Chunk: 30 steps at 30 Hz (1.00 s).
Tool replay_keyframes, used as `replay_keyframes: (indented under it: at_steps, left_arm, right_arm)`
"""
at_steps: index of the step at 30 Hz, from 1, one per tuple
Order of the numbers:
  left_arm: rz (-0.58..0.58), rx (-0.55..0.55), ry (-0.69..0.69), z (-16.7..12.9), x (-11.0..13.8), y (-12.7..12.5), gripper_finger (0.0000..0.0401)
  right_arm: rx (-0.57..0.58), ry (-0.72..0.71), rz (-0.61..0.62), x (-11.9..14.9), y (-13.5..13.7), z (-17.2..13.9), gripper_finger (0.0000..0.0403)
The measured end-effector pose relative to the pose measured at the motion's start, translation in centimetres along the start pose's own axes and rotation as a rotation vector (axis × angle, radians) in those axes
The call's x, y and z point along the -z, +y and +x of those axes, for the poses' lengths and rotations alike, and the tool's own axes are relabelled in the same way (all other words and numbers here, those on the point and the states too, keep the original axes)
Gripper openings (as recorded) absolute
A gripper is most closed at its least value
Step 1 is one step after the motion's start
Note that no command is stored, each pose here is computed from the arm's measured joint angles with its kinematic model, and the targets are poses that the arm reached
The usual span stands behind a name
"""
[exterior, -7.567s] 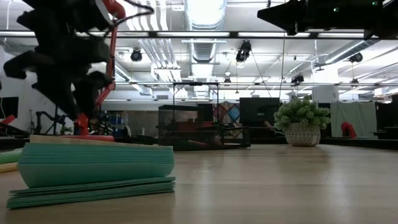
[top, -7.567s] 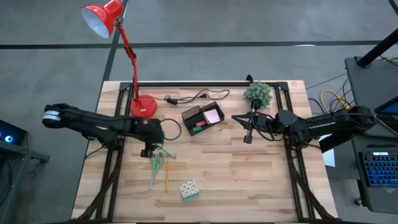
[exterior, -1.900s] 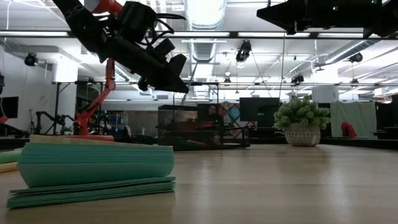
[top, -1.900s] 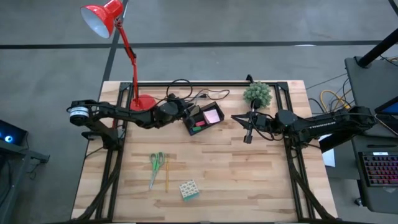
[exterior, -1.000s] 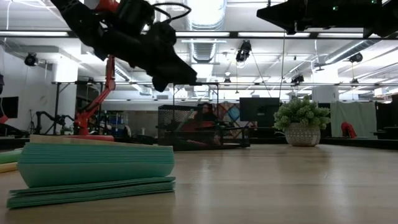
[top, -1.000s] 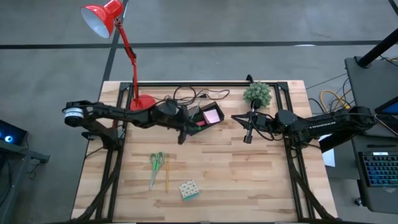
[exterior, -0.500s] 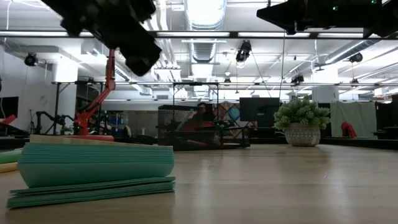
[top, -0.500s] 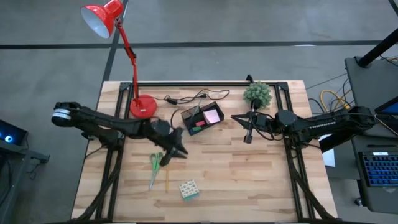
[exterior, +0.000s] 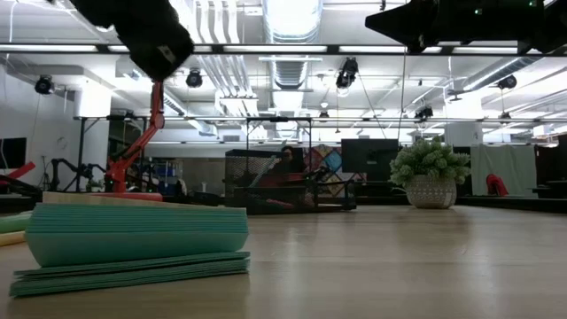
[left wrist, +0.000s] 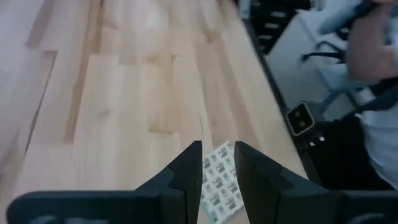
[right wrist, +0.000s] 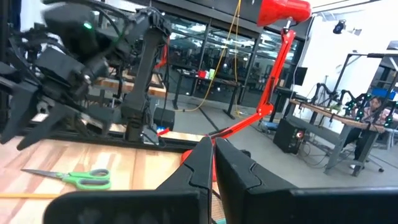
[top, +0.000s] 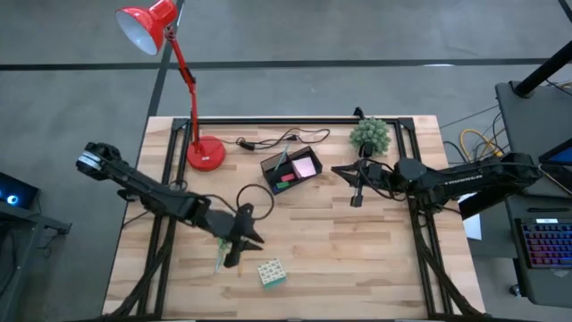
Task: Pick and place office supplies into organizer
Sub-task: Put the blue sticky note into the desk organizer
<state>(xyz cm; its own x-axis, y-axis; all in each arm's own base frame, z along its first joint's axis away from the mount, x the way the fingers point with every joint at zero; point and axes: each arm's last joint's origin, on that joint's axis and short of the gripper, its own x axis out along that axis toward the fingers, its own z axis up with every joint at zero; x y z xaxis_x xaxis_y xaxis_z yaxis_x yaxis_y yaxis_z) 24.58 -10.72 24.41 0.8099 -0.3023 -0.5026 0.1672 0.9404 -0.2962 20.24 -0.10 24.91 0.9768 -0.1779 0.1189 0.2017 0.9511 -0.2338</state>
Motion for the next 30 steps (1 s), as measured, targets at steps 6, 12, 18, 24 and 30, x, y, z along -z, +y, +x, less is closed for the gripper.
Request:
replay_keyframes:
  at_steps: [6, 12, 18, 24, 30]
  left_arm:
    - [-0.052, -0.13, -0.003, 0.1, -1.8, -3.7, 0.0079]
    - [-0.031, -0.218, 0.059, 2.5, -2.7, -6.3, 0.0079]
    - [-0.027, -0.206, 0.171, 6.4, -2.0, -7.5, 0.008]
    - [-0.081, -0.174, 0.319, 9.5, -0.9, -8.4, 0.0126]
    - [-0.111, -0.177, 0.393, 10.4, -0.9, -9.4, 0.0193]
  right_arm:
    - [-0.001, 0.002, -0.008, 0.0, 0.0, 0.0, 0.0009]
    - [0.0, 0.002, -0.011, 0.0, 0.0, 0.0, 0.0009]
    - [0.0, 0.001, -0.031, 0.0, 0.0, 0.0, 0.0009]
    - [-0.001, 0.002, -0.008, 0.0, 0.0, 0.0, 0.0009]
    - [-0.005, 0.018, 0.015, 0.2, 0.0, 0.0, 0.0009]
